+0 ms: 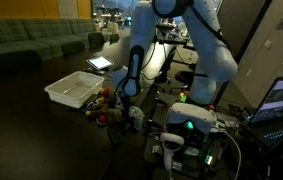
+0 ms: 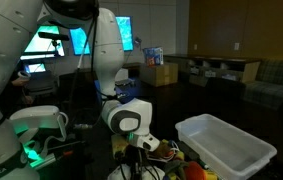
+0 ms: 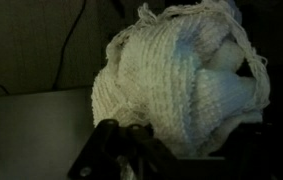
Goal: Pick up the towel, sweep the objects on the table to the left and put the towel in the container.
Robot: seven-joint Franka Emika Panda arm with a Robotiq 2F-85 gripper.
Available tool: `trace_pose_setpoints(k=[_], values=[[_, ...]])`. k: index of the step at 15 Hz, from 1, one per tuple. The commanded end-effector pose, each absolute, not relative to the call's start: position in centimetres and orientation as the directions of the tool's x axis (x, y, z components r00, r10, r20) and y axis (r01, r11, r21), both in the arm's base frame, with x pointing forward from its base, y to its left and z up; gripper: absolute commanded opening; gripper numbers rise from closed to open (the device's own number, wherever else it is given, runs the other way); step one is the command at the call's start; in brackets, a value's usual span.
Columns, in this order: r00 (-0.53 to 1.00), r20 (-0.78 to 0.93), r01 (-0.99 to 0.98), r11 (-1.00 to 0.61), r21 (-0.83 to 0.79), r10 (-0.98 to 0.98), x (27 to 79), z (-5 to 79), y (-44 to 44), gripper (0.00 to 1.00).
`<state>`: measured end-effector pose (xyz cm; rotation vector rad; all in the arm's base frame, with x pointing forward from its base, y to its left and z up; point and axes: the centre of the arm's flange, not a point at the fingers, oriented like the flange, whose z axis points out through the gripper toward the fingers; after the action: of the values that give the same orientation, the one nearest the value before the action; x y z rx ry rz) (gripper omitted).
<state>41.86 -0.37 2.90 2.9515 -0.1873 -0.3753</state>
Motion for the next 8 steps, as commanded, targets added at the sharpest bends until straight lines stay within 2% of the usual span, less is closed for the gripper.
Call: trace_pose_setpoints(k=[1,8], values=[[0.943,-0.249,-0.194,-0.972,0.133,-0.222,43.0,3.8,5.3,0.07],[0.901,-0.204,-0.38,-0.924,0.051,-0.382,45.6,4.6,16.5,0.07]])
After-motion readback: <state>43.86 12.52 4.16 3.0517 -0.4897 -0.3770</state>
